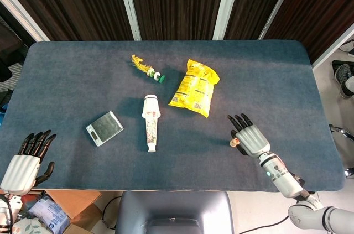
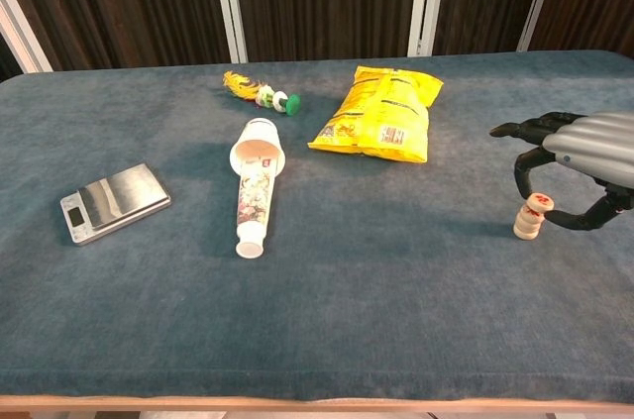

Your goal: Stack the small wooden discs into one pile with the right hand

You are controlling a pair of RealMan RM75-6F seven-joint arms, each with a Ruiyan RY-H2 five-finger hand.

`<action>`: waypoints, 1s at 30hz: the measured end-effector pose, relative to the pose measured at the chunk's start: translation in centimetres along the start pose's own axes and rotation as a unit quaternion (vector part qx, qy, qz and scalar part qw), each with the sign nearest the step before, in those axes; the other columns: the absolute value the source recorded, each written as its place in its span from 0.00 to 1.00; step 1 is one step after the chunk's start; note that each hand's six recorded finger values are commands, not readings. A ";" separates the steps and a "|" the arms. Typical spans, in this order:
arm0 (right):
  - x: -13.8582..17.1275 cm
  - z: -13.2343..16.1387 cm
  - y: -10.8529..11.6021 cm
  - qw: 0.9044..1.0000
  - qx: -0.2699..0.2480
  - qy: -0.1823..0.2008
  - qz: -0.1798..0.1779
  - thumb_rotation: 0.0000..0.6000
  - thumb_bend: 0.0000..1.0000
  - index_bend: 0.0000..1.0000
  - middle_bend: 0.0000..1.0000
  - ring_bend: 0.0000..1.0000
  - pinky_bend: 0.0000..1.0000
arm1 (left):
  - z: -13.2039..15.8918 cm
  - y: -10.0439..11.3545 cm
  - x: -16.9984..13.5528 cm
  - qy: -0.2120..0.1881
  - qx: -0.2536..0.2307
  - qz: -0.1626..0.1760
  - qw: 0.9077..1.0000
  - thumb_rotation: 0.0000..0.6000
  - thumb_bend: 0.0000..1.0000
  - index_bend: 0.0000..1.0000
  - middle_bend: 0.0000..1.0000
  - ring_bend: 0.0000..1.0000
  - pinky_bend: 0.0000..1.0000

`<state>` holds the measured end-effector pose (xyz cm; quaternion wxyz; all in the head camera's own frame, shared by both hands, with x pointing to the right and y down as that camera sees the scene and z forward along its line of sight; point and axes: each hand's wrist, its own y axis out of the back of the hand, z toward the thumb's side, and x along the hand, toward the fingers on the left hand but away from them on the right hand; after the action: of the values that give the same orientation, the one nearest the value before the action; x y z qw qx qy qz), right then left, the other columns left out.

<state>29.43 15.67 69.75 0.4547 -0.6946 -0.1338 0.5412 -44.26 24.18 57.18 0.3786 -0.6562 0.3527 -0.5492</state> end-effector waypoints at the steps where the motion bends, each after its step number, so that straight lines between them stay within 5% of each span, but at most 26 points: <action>1: 0.0 0.0 0.0 1.000 0.000 0.001 0.000 1.00 0.50 0.63 0.05 0.00 0.00 | 0.0 0.0 0.0 0.000 0.000 0.000 1.000 1.00 0.50 0.00 0.00 0.00 0.02; 23: 0.4 0.1 0.3 1.000 -0.009 0.003 -0.002 1.00 0.50 0.47 0.05 0.00 0.00 | 0.1 0.2 -0.2 -0.004 -0.003 0.006 1.000 1.00 0.50 0.00 0.00 0.00 0.02; 27: 1.3 -0.4 1.0 1.000 -0.020 -0.003 -0.019 1.00 0.49 0.35 0.03 0.00 0.00 | 0.1 0.3 -0.3 -0.005 -0.003 0.007 1.000 1.00 0.50 0.00 0.00 0.00 0.02; 30: 3.0 -1.3 1.8 0.998 -0.031 -0.020 -0.041 1.00 0.39 0.13 0.00 0.00 0.00 | 0.1 0.3 -0.3 -0.005 -0.002 0.008 1.000 1.00 0.50 0.00 0.00 0.00 0.02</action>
<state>31.11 16.04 66.47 0.4518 -0.6917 -0.1881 0.5311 -44.25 24.30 56.82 0.3832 -0.6571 0.3568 -0.5423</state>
